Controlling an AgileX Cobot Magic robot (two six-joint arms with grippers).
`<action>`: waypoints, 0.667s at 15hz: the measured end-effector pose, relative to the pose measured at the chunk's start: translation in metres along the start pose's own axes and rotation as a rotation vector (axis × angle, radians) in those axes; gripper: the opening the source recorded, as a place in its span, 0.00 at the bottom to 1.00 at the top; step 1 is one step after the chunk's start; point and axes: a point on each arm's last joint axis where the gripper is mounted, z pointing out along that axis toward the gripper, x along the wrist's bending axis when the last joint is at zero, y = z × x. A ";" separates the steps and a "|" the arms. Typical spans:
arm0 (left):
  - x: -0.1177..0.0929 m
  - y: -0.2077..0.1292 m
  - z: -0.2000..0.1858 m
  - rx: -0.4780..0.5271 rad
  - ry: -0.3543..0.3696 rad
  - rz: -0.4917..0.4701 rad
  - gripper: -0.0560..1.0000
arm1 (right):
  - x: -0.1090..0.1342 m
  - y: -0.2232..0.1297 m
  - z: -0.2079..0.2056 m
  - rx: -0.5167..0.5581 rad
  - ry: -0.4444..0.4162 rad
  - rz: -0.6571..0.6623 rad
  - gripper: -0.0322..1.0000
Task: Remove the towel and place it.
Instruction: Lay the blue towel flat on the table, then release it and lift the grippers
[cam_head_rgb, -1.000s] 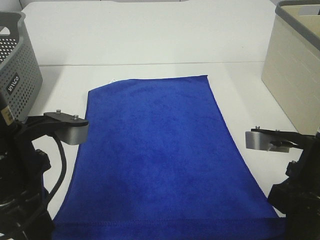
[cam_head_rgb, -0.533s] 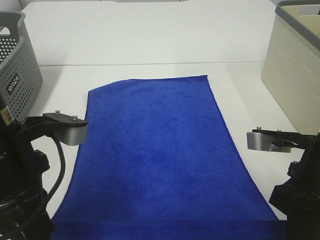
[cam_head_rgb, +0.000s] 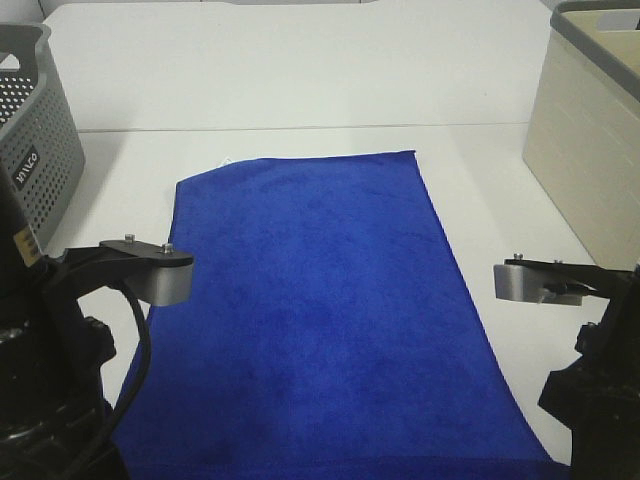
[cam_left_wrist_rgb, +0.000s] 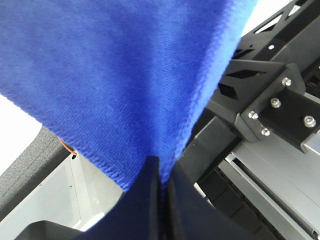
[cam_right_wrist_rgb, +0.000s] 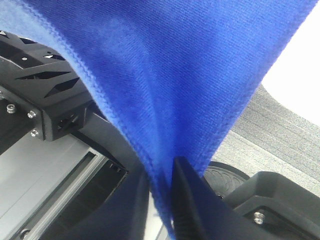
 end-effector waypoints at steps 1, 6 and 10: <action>-0.002 0.000 0.001 0.003 0.001 -0.002 0.05 | 0.000 0.000 0.000 0.000 0.001 0.000 0.23; 0.000 -0.001 0.001 0.008 0.026 -0.036 0.05 | -0.002 -0.006 0.010 0.036 0.016 0.018 0.25; 0.001 -0.001 0.001 0.009 0.032 -0.044 0.05 | -0.001 -0.007 0.010 0.037 0.024 0.021 0.31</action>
